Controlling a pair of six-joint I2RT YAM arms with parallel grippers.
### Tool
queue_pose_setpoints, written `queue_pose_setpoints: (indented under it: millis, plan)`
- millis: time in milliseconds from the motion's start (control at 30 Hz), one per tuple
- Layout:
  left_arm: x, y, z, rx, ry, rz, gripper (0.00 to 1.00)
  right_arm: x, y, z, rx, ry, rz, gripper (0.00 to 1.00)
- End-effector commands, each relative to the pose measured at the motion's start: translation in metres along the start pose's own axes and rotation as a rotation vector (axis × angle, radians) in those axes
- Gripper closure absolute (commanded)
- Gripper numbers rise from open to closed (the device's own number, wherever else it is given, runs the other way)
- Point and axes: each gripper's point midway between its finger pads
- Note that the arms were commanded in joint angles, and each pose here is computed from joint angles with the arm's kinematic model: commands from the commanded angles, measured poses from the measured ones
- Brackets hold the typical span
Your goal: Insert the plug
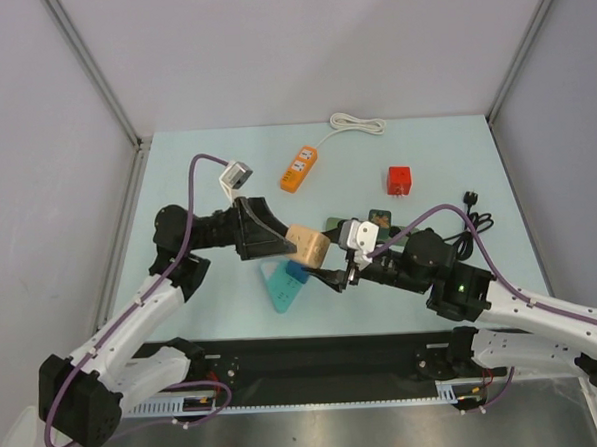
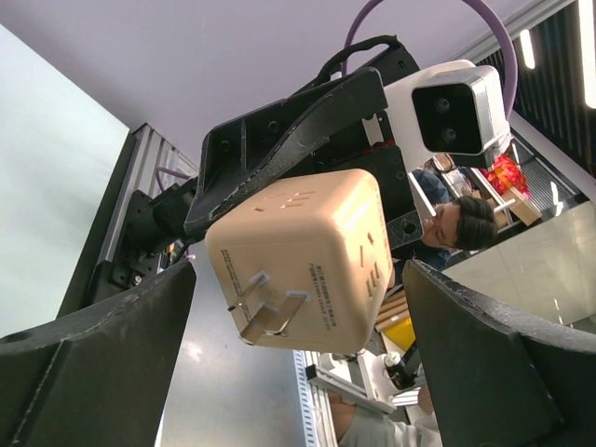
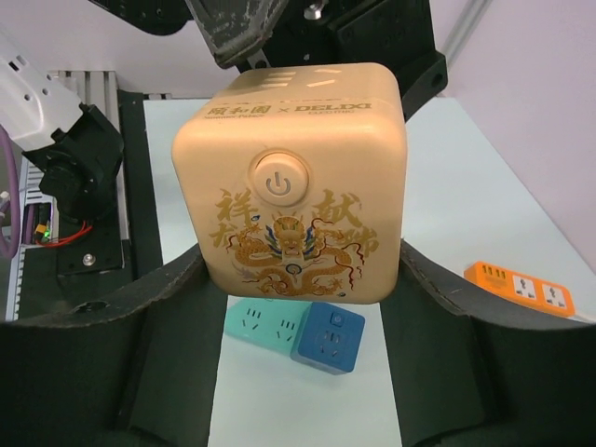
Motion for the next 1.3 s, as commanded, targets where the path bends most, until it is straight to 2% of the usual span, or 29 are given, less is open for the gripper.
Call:
queue_pose_setpoints:
  millis: [0, 133, 267, 333, 433, 467, 567, 600, 667, 700, 733, 833, 1033, 1167, 1233, 1267]
  plan:
    - [0.000, -0.009, 0.002, 0.046, -0.019, 0.036, 0.01, -0.054, -0.010, -0.002, 0.017, -0.171, -0.038, 1.00]
    - [-0.001, -0.016, 0.001, 0.105, -0.040, -0.006, 0.07, -0.055, -0.006, -0.001, -0.004, -0.177, -0.035, 1.00]
    - [0.000, -0.025, 0.002, 0.159, -0.036, 0.007, 0.18, -0.056, -0.003, 0.001, -0.019, -0.184, -0.021, 1.00]
    - [0.002, -0.027, 0.003, 0.172, -0.032, -0.004, 0.27, -0.054, -0.003, 0.001, -0.017, -0.181, -0.018, 1.00]
    - [0.006, -0.032, 0.003, 0.195, -0.023, -0.005, 0.48, -0.051, -0.004, 0.003, -0.006, -0.171, -0.011, 1.00]
    - [0.006, -0.032, 0.003, 0.198, -0.026, -0.007, 0.62, -0.052, -0.006, 0.003, 0.005, -0.171, -0.006, 0.96]
    - [0.007, -0.029, 0.003, 0.194, -0.033, -0.027, 0.81, -0.052, -0.010, 0.004, 0.028, -0.168, 0.008, 0.72]
    - [0.007, -0.029, 0.003, 0.195, -0.037, -0.033, 0.83, -0.053, -0.010, 0.004, 0.025, -0.174, 0.009, 0.62]
    - [0.007, -0.026, 0.003, 0.192, -0.040, -0.045, 0.93, -0.055, -0.010, 0.006, 0.021, -0.175, 0.007, 0.54]
    - [0.007, -0.024, 0.004, 0.188, -0.041, -0.052, 0.96, -0.054, -0.010, 0.007, 0.018, -0.170, 0.007, 0.43]
    - [0.007, -0.022, 0.004, 0.186, -0.042, -0.056, 0.99, -0.053, -0.009, 0.007, 0.017, -0.167, 0.004, 0.39]
    - [0.005, -0.019, 0.005, 0.178, -0.047, -0.060, 1.00, -0.052, -0.010, 0.009, 0.020, -0.160, -0.001, 0.30]
    - [0.005, -0.004, 0.007, 0.127, -0.059, -0.078, 1.00, -0.051, -0.011, 0.012, 0.025, -0.158, -0.003, 0.22]
    - [0.005, 0.002, 0.007, 0.113, -0.067, -0.093, 1.00, -0.049, -0.012, 0.012, 0.034, -0.152, -0.005, 0.35]
    - [0.004, 0.009, 0.007, 0.094, -0.080, -0.104, 1.00, -0.050, -0.013, 0.010, 0.040, -0.160, -0.004, 0.39]
    - [0.004, 0.011, 0.007, 0.088, -0.085, -0.112, 1.00, -0.049, -0.013, 0.011, 0.039, -0.157, -0.004, 0.49]
Point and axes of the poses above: each gripper's point midway between its finger pads, its own z axis out along the fingers, its own y axis along the line the jaws close on, x = y × z, and after that the axes turned 4 degrees about -z, right-handed
